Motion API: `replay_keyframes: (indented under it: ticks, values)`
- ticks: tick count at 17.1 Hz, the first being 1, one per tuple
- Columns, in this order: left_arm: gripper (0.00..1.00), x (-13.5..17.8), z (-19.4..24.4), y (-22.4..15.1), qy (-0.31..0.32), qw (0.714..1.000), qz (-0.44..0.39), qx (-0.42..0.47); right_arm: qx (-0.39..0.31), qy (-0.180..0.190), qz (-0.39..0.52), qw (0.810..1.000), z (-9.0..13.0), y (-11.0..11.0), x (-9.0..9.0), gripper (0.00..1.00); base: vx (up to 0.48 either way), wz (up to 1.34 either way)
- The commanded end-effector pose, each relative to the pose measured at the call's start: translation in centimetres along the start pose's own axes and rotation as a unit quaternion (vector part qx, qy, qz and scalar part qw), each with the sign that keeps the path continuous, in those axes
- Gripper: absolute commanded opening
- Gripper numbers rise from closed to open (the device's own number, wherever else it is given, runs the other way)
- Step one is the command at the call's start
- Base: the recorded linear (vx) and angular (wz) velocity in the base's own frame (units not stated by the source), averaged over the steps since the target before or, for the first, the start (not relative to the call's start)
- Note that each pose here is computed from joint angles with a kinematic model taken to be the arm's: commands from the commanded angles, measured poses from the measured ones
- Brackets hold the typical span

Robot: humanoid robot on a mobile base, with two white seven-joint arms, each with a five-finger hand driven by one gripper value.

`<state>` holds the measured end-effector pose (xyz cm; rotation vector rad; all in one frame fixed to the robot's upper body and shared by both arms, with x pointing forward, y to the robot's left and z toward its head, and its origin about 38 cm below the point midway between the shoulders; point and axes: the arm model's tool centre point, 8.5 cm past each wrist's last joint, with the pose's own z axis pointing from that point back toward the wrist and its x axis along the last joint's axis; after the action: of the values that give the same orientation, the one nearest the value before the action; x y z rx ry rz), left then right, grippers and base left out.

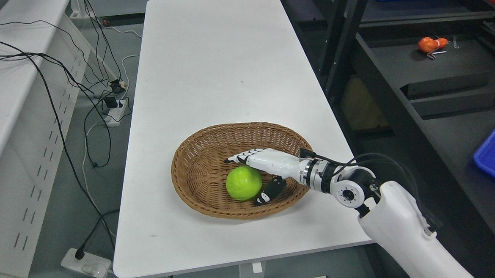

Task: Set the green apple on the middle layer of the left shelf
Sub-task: 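Close the right hand fingers around the green apple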

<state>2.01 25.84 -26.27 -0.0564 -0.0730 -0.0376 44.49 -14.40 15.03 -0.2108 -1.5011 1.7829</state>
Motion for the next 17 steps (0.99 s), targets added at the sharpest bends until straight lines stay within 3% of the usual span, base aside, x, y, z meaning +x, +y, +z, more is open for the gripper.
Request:
replay_keyframes:
  ticks: [1, 3, 7, 13, 16, 17]
  values:
    - [1.00, 0.8, 0.1, 1.2, -0.006, 1.000, -0.001, 0.009, -0.011, -0.022, -0.018, 1.000, -2.1, -0.3, 1.5, 1.00, 0.000, 0.00]
    - [1.00, 0.8, 0.1, 1.2, -0.006, 1.000, -0.001, 0.009, -0.025, -0.044, -0.003, 0.999, -1.3, -1.1, 1.4, 1.00, 0.000, 0.00]
    - [1.00, 0.8, 0.1, 1.2, -0.006, 1.000, -0.001, 0.009, -0.019, -0.053, 0.011, 0.998, -1.4, -0.5, 1.7, 0.95, 0.000, 0.00]
    - [1.00, 0.8, 0.1, 1.2, -0.006, 1.000, -0.001, 0.009, -0.002, -0.032, 0.025, 0.999, -1.6, 0.8, 1.0, 0.87, 0.000, 0.00]
    - [1.00, 0.8, 0.1, 1.2, -0.006, 1.000, -0.001, 0.009, -0.008, -0.024, 0.025, 0.999, -1.2, 0.3, 0.4, 0.74, 0.000, 0.00]
    - [1.00, 0.8, 0.1, 1.2, -0.006, 1.000, -0.001, 0.009, -0.006, -0.019, 0.026, 0.999, -0.9, 0.2, 0.1, 0.65, 0.000, 0.00]
